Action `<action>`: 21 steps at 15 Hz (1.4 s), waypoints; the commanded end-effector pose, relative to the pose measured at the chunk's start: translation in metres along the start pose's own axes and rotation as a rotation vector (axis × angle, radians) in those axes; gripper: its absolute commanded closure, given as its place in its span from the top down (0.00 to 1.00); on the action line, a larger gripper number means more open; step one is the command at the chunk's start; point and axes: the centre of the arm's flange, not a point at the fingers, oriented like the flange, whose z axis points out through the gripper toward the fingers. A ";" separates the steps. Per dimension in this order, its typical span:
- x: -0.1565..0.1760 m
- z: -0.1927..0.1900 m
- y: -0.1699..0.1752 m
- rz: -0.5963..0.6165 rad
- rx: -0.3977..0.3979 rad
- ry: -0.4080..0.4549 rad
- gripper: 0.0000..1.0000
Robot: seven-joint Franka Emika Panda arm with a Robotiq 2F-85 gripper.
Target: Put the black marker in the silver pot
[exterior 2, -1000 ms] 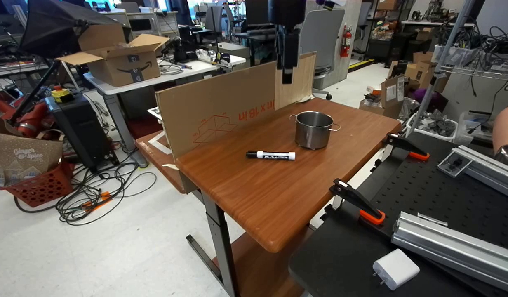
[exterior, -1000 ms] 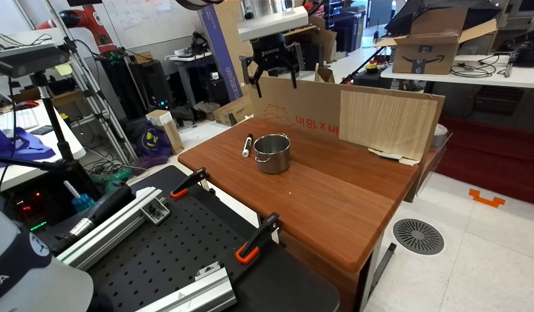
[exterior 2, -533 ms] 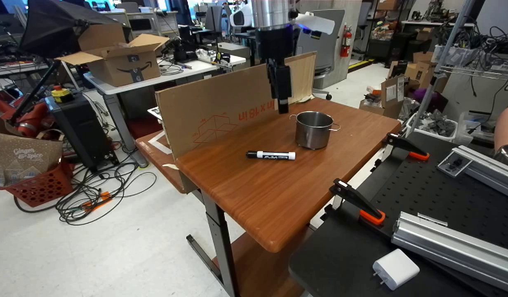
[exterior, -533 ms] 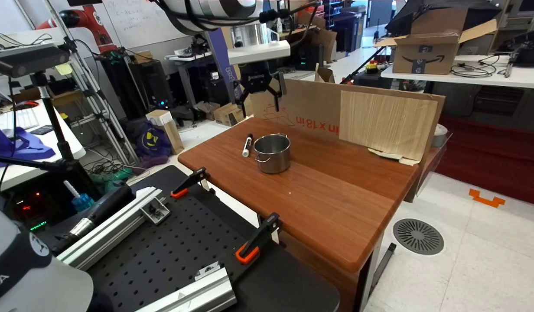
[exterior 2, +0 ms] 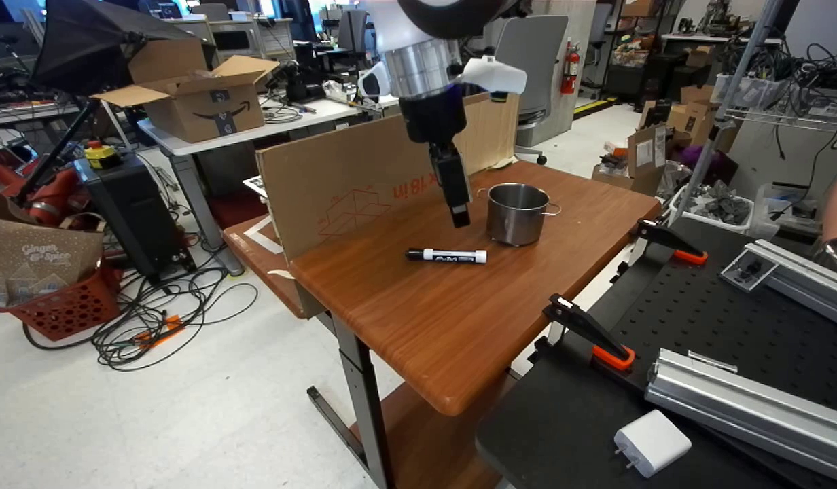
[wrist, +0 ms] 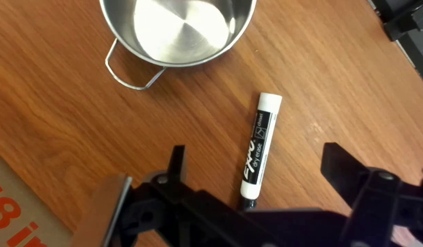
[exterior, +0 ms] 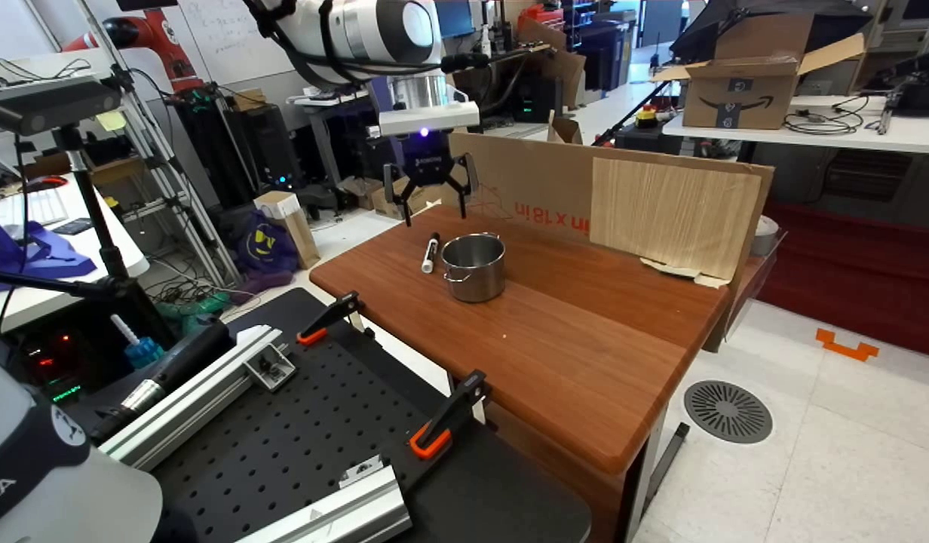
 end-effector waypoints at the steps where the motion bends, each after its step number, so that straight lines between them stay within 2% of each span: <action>1: 0.021 0.020 0.006 0.029 0.012 -0.081 1.00; 6: 0.039 0.046 -0.002 0.056 -0.010 -0.131 1.00; 11: 0.057 0.054 -0.012 0.070 -0.034 -0.178 1.00; 12: 0.058 0.053 -0.014 0.069 -0.043 -0.178 0.75; 14: 0.061 0.052 -0.014 0.071 -0.056 -0.177 0.66; 21: 0.060 0.050 -0.008 0.072 -0.080 -0.179 0.12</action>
